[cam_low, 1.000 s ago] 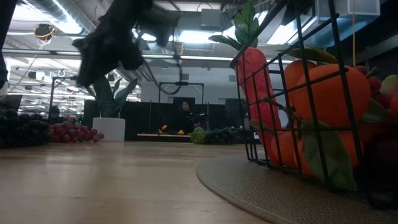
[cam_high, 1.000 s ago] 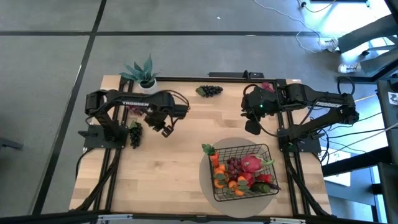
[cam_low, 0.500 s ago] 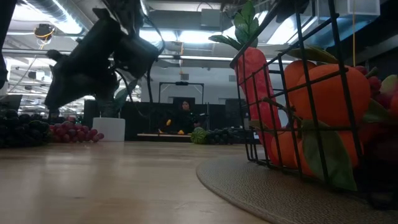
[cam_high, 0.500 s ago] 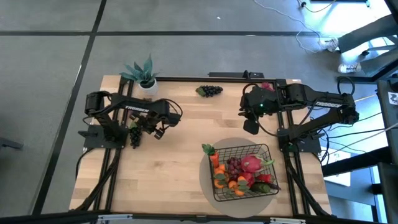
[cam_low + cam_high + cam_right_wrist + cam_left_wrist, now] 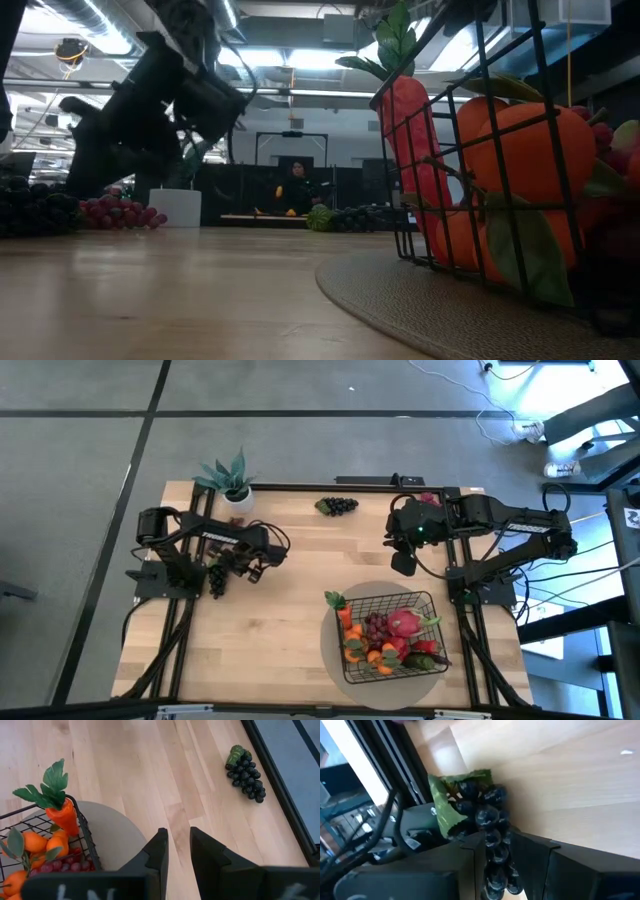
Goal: Build produce basket
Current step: Put the middle left black grapes into the wire basket
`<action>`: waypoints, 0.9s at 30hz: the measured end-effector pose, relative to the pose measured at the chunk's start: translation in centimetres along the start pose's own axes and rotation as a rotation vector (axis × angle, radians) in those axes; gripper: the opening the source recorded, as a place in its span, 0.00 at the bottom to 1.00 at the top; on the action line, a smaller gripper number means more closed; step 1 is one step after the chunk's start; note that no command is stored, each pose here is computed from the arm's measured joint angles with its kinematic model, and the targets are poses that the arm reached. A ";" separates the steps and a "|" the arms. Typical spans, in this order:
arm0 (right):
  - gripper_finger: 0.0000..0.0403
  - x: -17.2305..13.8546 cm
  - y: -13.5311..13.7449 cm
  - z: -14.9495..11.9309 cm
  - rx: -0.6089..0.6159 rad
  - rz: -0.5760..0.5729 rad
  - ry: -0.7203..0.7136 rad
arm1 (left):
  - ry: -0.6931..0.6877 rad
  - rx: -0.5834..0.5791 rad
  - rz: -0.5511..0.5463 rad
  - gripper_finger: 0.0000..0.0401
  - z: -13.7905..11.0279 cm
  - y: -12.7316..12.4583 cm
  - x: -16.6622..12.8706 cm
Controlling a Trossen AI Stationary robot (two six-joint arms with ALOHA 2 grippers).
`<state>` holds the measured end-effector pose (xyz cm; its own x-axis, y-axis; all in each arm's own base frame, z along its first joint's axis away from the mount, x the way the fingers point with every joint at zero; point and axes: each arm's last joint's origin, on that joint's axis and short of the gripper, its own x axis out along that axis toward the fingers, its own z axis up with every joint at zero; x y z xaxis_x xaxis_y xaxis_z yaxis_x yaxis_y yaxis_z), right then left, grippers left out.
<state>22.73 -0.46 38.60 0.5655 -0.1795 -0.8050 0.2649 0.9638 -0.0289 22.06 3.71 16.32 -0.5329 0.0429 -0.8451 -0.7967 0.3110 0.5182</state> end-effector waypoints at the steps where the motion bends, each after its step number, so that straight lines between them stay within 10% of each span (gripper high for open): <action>1: 0.17 0.0 0.0 0.0 0.000 0.000 0.000 | 0.005 -0.008 0.000 0.21 0.0 0.0 0.2; 27: 0.17 0.0 0.0 0.0 0.003 0.000 -0.001 | -0.006 -0.043 0.015 0.21 -0.3 -0.1 1.3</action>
<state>22.75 -0.46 38.60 0.5661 -0.1799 -0.8045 0.2675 0.9632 -0.0272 21.29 3.46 15.19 -0.5430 0.0531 -0.8381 -0.8005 0.2688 0.5357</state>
